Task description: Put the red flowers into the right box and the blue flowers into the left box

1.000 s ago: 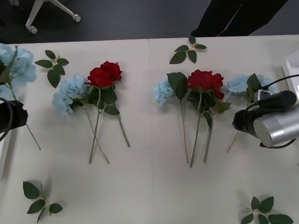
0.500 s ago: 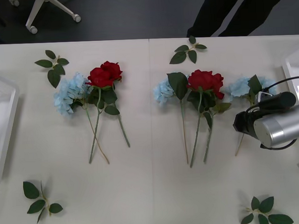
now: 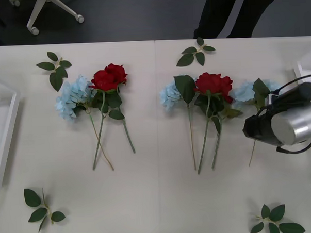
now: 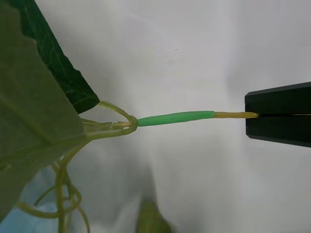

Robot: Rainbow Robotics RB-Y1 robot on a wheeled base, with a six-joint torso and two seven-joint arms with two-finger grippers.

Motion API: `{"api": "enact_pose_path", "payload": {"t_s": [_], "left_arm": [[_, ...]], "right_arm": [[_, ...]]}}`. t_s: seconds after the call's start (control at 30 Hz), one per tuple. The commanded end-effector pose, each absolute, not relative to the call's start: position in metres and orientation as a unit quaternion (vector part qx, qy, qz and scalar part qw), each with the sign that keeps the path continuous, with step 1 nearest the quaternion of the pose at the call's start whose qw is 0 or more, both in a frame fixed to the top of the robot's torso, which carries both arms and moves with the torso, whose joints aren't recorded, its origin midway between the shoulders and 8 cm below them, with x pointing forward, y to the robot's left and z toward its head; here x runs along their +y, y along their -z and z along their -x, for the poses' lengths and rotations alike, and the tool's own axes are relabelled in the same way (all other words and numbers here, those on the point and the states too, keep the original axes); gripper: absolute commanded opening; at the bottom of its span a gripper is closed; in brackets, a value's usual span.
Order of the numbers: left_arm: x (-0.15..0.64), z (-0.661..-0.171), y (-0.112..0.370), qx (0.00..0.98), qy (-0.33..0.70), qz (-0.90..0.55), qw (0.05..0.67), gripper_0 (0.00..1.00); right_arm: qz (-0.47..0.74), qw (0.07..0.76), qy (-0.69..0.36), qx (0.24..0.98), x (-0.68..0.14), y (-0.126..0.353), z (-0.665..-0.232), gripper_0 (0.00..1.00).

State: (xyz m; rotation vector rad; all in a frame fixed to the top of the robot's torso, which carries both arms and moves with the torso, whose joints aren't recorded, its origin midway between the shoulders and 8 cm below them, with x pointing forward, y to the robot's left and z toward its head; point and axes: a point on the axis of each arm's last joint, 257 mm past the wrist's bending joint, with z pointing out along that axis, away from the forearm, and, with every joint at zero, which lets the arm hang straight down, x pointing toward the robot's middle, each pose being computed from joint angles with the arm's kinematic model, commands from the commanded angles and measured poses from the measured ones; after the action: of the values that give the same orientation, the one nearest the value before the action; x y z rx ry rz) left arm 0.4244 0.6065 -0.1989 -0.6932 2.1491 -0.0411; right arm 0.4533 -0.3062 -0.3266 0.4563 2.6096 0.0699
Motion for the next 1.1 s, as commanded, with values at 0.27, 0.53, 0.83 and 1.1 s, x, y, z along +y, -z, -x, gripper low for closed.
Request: {"api": "enact_pose_path", "payload": {"t_s": [0.27, 0.53, 0.83, 1.1], "left_arm": [[0.641, -0.462, 0.186, 0.848, -0.009, 0.284, 0.447, 0.00], [0.640, -0.464, 0.193, 0.856, -0.016, 0.273, 0.439, 0.97], [0.619, -0.464, 0.194, 0.868, 0.007, 0.261, 0.422, 1.00], [0.562, -0.448, 0.179, 0.897, 0.038, 0.207, 0.388, 1.00]], "right_arm": [[-0.020, 0.288, -0.071, 0.955, -0.296, 0.162, -0.421, 0.00], [0.149, 0.307, -0.056, 0.938, -0.299, 0.107, -0.382, 0.00], [0.349, 0.331, -0.067, 0.874, -0.278, 0.081, -0.364, 0.00], [0.468, 0.402, -0.167, 0.769, -0.220, 0.048, -0.363, 0.00]]}}
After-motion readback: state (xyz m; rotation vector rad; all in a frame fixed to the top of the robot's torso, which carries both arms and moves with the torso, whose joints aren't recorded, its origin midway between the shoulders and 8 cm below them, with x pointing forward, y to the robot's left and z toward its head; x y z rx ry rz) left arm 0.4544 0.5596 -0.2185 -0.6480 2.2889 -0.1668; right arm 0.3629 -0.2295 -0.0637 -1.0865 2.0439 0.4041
